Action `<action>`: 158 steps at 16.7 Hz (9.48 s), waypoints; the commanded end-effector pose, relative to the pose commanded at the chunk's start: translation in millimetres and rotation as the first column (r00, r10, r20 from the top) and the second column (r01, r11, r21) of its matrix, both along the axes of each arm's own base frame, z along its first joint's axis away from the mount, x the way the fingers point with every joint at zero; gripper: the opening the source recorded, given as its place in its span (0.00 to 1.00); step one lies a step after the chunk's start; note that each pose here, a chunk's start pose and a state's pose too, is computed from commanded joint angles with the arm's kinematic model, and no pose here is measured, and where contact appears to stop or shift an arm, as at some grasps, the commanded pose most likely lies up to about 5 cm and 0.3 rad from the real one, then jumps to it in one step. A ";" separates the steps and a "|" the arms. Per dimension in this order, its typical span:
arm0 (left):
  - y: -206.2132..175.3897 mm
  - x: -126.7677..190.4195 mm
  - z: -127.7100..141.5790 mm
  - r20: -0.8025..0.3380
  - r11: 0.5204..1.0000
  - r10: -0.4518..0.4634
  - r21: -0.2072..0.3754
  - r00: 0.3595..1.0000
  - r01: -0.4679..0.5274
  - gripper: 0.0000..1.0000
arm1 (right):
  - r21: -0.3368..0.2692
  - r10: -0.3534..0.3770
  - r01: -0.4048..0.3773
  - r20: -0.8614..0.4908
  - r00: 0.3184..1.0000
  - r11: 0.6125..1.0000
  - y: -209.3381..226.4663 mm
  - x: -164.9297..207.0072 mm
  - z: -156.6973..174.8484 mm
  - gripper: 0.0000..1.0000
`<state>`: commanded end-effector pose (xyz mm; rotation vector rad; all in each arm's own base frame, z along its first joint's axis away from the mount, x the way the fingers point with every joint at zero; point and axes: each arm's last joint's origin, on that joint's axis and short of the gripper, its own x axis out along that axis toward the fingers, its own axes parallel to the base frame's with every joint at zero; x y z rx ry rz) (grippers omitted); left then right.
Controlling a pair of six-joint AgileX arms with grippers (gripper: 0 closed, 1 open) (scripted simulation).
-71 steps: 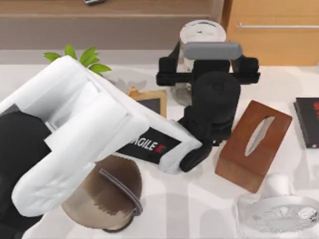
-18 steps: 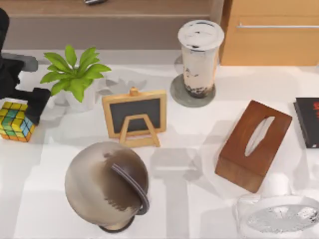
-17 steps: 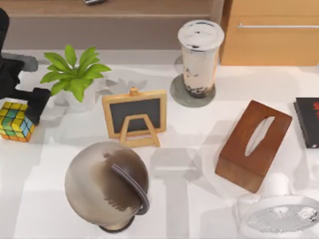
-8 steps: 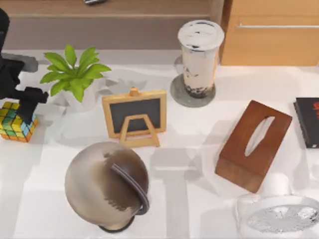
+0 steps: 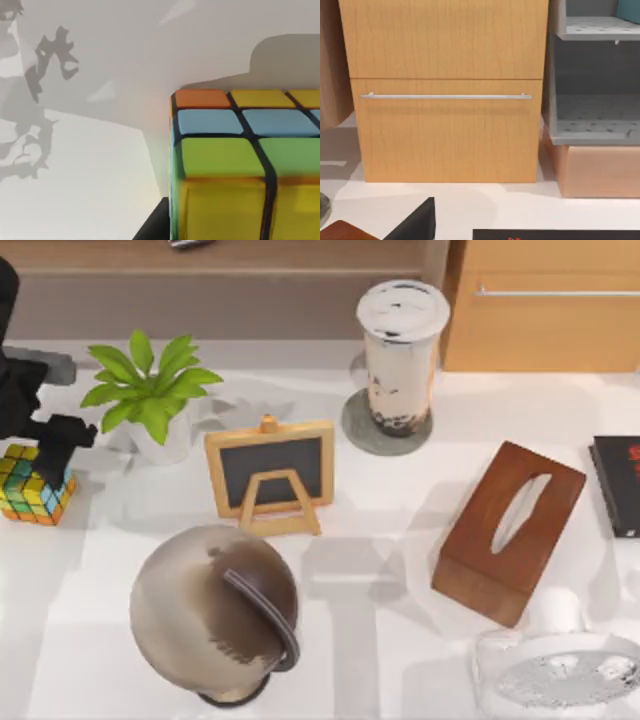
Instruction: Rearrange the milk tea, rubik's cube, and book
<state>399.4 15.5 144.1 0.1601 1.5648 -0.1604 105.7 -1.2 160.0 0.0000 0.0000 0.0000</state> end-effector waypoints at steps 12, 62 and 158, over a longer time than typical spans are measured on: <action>-6.8 -17.7 22.9 -0.008 1.000 -0.021 0.000 1.000 0.021 0.00 | 0.000 0.000 0.000 0.000 1.000 1.000 0.0 0.0 0.0 1.00; -158.5 -30.8 250.5 0.985 0.984 0.174 -0.174 0.000 -0.039 0.00 | 0.000 0.000 0.000 0.000 1.000 1.000 0.0 0.0 0.0 1.00; -16.7 -293.7 15.9 0.979 0.979 0.203 -0.203 0.000 0.000 1.00 | -0.022 0.000 0.001 0.067 0.998 1.000 -11.6 32.6 103.1 1.00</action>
